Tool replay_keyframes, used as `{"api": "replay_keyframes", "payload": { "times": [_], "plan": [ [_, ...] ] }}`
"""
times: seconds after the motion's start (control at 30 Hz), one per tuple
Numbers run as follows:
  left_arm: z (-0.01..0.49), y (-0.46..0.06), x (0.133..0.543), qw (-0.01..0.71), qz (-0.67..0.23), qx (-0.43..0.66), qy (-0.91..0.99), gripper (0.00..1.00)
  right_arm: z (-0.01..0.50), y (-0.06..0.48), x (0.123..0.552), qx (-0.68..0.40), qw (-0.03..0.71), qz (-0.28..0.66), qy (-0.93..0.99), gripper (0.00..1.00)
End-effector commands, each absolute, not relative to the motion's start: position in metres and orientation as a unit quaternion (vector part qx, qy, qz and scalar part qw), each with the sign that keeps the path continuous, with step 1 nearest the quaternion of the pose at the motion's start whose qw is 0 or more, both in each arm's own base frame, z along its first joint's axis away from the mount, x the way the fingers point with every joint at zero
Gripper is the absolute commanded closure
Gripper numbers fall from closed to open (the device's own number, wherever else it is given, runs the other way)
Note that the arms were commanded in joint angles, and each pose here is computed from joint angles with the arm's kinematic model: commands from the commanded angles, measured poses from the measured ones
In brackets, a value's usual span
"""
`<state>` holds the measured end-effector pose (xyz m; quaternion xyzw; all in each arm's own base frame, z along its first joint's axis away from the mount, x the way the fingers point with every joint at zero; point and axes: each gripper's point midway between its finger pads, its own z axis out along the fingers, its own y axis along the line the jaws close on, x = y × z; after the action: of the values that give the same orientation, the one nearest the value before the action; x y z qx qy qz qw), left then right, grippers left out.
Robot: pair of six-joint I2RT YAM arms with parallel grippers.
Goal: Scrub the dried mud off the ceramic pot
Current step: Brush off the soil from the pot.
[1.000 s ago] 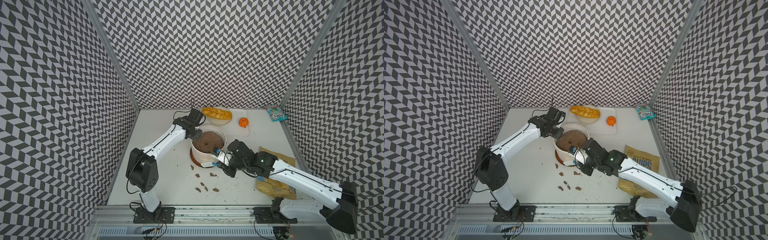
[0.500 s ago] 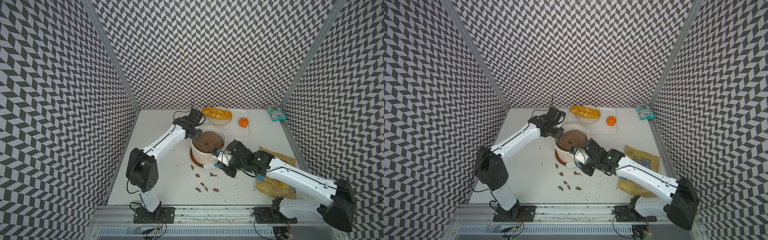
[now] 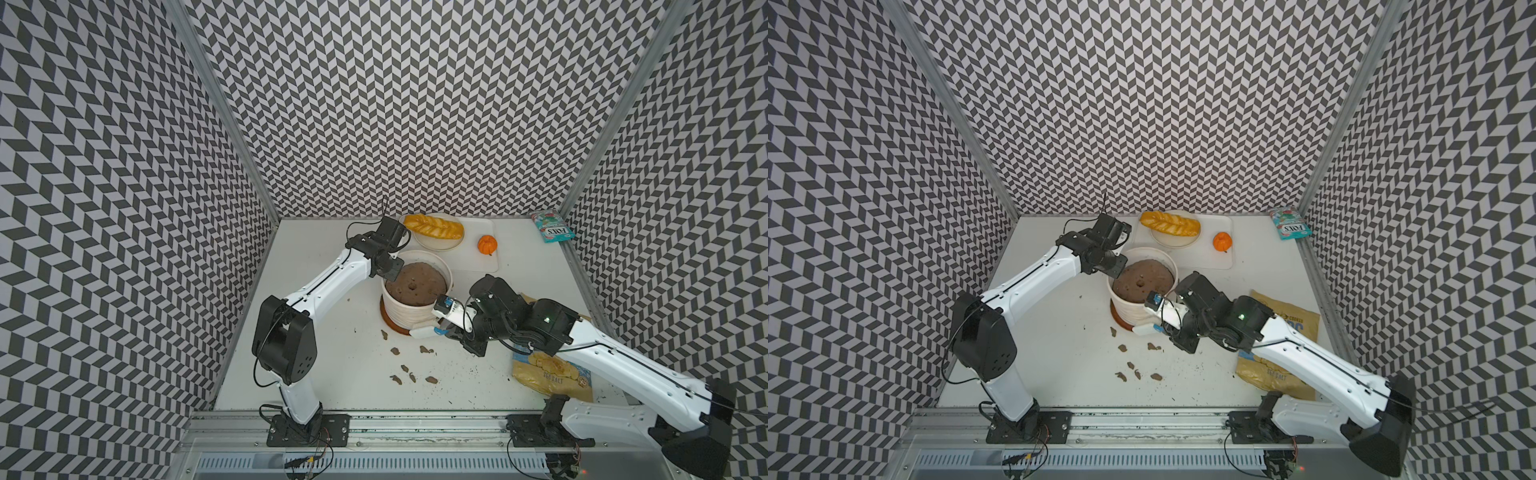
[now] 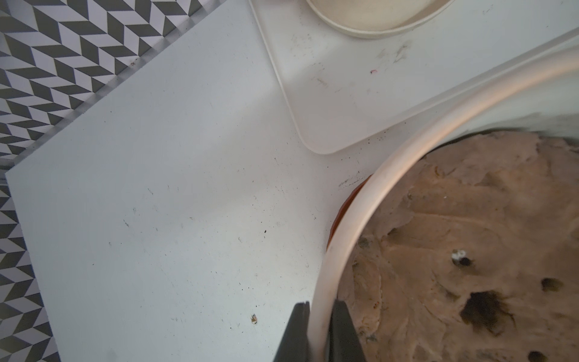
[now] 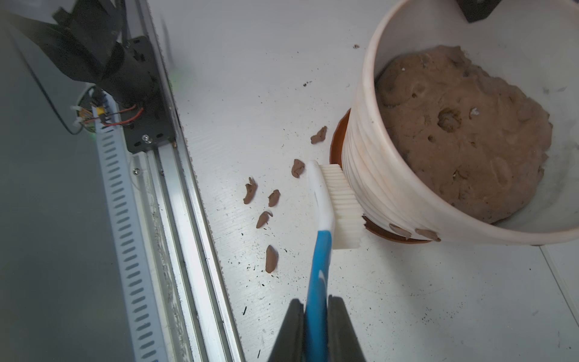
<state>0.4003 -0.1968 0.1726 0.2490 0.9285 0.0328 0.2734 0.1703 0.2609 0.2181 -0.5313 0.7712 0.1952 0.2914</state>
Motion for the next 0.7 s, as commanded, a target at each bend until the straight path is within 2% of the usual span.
{"api": "replay_keyframes", "payload": {
  "times": [0.0, 0.33, 0.67],
  "plan": [
    [0.171, -0.188, 0.417, 0.288, 0.069, 0.278, 0.914, 1.00, 0.231, 0.280, 0.172, -0.539, 0.326, 0.231, 0.742, 1.00],
    [0.168, -0.193, 0.427, 0.297, 0.061, 0.379, 0.874, 1.00, 0.246, 0.315, 0.168, -0.552, 0.366, 0.320, 0.677, 1.00],
    [0.179, -0.226, 0.430, 0.312, 0.011, 0.480, 0.820, 1.00, 0.264, 0.314, 0.169, -0.547, 0.394, 0.346, 0.652, 1.00]
  ]
}}
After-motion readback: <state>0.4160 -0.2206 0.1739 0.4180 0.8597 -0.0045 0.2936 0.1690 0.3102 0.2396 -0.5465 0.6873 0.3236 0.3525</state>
